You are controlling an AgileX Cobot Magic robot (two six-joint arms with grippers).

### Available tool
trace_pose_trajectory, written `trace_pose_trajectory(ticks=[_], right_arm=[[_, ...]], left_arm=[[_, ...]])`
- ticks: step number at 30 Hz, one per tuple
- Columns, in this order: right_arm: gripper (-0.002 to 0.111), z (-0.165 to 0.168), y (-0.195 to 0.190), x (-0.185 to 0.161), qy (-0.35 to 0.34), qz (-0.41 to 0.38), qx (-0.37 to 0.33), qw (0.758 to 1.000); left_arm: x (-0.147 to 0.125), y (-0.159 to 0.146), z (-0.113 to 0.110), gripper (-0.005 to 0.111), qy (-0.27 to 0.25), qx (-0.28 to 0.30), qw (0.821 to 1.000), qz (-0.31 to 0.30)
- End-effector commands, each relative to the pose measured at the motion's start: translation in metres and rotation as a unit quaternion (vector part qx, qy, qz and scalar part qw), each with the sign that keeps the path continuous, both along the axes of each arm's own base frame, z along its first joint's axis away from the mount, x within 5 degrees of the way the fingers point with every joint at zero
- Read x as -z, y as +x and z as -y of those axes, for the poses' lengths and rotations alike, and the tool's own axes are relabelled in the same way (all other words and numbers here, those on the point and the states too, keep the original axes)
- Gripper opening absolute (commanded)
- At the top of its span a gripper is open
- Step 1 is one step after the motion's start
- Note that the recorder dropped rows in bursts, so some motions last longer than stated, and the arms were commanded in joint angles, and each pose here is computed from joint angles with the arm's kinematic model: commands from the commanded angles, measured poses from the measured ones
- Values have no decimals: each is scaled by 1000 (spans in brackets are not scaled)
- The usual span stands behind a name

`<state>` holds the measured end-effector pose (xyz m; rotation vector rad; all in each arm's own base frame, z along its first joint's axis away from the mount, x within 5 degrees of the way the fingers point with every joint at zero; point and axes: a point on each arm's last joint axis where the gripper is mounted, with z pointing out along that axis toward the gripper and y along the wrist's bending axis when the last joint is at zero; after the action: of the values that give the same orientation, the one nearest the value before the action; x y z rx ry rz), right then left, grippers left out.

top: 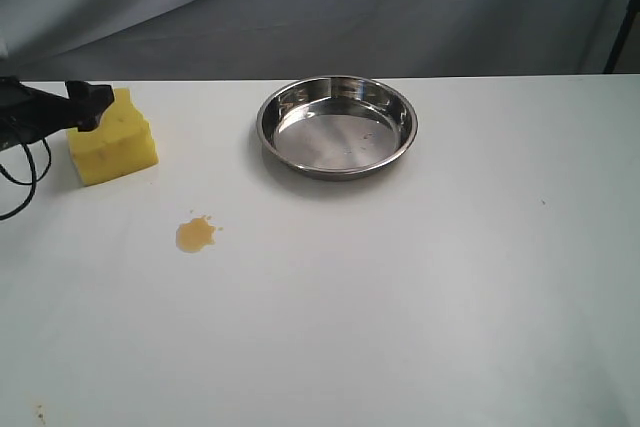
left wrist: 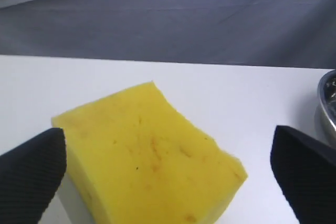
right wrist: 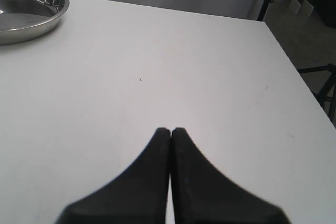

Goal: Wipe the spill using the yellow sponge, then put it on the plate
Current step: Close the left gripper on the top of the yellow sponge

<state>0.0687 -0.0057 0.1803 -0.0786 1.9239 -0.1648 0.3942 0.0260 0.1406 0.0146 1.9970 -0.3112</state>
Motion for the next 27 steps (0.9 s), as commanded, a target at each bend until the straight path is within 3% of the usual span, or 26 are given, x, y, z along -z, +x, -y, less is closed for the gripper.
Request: trace_pose_trajectory(ticks=[1,11,19,27], right_arm=[[0,0,0,1,3,1,2,1000],[0,0,0,1,3,1,2,1000],[0,0,0,1,4,1,3,1000],[0,0,0,1,4,1,3,1000]], left_arm=[[13,4,-5,105,-37,-47,998,-12],[27,20,-13,105,-16,-70,996,-57],[35,22,-9,105,-75,-71,993,-51],[41,24,-10,105,-79,-80,992,-64]])
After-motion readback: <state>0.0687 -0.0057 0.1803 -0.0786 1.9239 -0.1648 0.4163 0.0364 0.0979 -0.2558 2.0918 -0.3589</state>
